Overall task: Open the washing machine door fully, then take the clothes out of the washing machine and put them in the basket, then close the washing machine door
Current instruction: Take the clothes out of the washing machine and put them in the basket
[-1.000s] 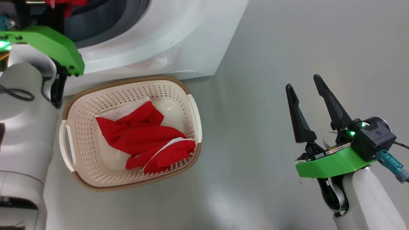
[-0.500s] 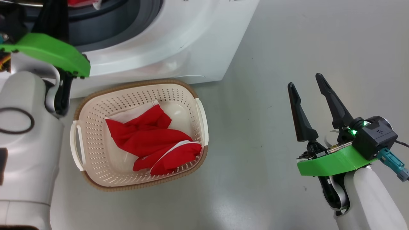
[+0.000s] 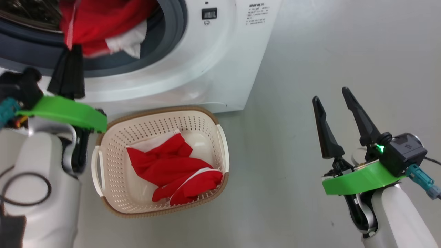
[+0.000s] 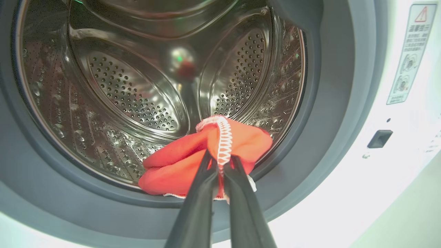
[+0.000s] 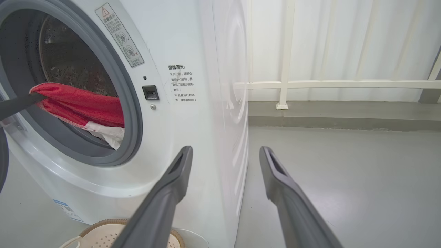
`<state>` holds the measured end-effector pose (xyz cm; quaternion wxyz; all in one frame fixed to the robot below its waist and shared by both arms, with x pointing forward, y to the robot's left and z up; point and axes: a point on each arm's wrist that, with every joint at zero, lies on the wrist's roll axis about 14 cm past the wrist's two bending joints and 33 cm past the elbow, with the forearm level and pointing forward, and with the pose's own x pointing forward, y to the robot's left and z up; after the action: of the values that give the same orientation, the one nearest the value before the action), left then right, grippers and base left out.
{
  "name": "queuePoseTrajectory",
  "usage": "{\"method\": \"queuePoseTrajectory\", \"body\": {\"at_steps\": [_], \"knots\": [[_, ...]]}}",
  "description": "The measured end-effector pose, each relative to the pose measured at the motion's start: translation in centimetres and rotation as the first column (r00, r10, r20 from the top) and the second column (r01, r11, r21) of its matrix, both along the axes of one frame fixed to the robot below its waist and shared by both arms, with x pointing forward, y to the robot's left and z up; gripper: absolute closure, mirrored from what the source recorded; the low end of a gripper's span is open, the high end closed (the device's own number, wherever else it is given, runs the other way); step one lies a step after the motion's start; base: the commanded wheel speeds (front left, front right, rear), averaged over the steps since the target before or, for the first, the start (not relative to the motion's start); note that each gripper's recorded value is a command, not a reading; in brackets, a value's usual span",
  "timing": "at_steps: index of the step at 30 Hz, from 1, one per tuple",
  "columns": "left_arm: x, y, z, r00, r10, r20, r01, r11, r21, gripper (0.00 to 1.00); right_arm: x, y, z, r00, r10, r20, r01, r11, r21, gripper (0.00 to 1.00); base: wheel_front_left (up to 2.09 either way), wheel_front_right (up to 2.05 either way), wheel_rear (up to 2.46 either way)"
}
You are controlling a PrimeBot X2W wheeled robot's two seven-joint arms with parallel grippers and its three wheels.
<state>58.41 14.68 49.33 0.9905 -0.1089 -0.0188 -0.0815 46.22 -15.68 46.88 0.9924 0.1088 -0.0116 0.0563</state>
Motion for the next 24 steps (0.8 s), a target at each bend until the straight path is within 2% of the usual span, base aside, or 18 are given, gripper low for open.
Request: {"method": "queuePoseTrajectory", "body": {"at_steps": [6, 24], "knots": [[-3.1, 0.6, 0.5, 1.0, 0.018, 0.005, -0.018, 1.0, -0.013, 1.0, -1.2, 0.2, 1.1, 1.0, 0.005, 0.017, -0.005, 1.0, 0.004, 0.0, 0.0, 0.0, 0.0], [-9.2, 1.2, 2.1, 0.998, 0.022, 0.052, -0.021, 1.0, -0.019, 1.0, -3.5, 0.6, 3.1, 0.999, 0.011, 0.05, -0.012, 1.0, 0.018, 0.0, 0.0, 0.0, 0.0]]}}
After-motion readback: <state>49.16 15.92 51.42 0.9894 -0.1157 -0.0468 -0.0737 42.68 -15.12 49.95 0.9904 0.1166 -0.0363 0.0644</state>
